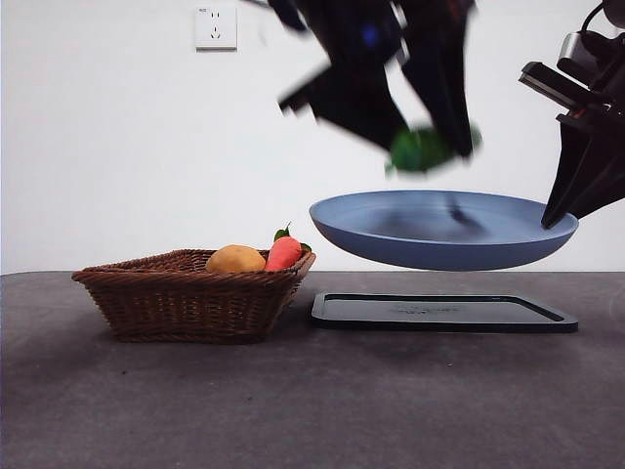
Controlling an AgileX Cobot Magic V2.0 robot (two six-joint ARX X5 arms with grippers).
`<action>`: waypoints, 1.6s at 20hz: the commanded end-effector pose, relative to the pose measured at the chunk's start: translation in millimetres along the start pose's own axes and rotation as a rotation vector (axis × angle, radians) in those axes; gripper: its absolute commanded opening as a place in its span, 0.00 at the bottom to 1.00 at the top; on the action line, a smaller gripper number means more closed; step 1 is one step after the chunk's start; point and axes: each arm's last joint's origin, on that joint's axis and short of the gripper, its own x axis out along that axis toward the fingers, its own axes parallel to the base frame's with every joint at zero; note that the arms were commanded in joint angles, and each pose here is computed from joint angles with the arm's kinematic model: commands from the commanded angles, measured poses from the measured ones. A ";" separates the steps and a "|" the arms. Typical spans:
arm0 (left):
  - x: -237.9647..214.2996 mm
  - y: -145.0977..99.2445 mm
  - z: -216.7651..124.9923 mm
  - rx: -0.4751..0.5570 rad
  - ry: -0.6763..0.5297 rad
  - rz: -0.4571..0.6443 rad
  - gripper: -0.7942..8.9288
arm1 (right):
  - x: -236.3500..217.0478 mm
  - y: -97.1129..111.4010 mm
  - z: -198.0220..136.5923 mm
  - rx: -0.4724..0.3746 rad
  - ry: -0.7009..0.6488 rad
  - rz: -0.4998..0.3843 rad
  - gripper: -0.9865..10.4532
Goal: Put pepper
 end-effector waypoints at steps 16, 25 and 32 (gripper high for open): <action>46.5 4.6 -11.2 0.131 0.094 0.083 0.35 | 0.8 1.8 -1.3 0.038 0.051 0.059 0.09; -13.7 -1.9 5.1 0.156 -0.039 0.064 0.35 | 0.4 0.2 -7.0 0.122 0.104 0.028 0.09; -90.9 -2.2 12.5 0.177 -0.202 0.055 0.35 | -1.1 -4.6 -1.4 0.222 0.069 0.021 0.09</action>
